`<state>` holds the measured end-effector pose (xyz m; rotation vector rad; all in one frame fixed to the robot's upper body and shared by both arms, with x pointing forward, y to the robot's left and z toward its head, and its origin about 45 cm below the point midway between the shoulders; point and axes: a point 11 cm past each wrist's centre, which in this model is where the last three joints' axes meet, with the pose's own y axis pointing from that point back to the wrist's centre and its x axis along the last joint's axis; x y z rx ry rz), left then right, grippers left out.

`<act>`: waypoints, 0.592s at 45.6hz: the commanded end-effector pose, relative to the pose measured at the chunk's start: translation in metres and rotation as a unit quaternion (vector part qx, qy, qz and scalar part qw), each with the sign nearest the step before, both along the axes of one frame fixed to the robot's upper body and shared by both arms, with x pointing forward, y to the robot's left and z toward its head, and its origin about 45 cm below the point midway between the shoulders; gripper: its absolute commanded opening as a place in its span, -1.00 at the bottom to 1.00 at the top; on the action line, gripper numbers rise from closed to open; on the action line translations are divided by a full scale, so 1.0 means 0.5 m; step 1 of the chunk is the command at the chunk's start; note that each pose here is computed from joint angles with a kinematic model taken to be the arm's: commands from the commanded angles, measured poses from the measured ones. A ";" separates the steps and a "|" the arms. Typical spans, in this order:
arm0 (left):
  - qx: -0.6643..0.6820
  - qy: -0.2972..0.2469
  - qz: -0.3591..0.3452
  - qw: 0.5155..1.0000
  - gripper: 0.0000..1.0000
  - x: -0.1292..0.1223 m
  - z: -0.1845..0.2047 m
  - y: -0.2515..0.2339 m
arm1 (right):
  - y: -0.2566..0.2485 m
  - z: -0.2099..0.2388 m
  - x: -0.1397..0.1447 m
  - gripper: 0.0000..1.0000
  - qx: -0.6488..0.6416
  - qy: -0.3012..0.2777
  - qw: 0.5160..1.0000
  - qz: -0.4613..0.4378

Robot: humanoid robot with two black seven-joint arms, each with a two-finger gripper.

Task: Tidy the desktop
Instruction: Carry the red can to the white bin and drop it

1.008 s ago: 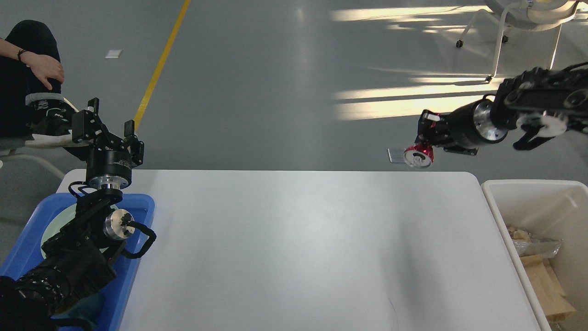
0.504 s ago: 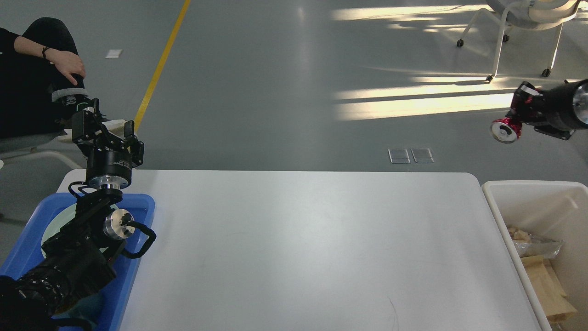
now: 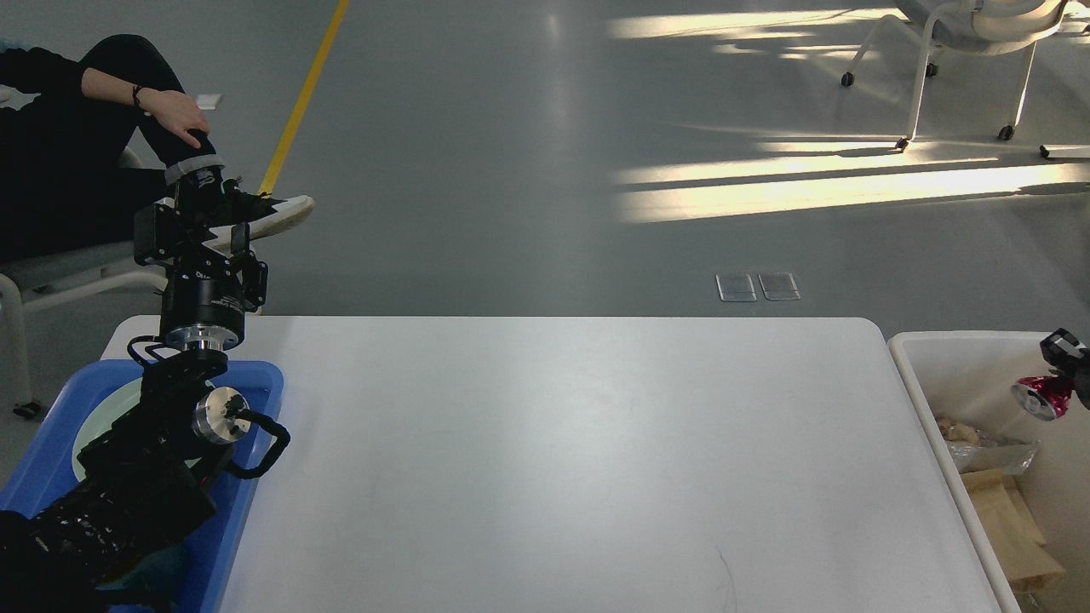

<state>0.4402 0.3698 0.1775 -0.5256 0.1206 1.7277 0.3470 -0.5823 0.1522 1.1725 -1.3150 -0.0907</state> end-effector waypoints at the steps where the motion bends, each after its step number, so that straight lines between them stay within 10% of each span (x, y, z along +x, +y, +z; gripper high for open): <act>1: 0.000 0.000 0.000 1.000 0.93 0.000 0.000 0.000 | -0.005 -0.033 -0.023 0.95 -0.039 -0.019 0.999 -0.016; 14: 0.000 0.000 0.000 1.000 0.93 0.000 0.000 0.000 | 0.011 -0.036 -0.009 0.99 -0.018 -0.050 0.998 -0.033; 27: 0.000 0.000 0.000 1.000 0.93 0.000 0.000 0.000 | 0.117 0.092 0.161 1.00 0.321 -0.352 0.851 -0.222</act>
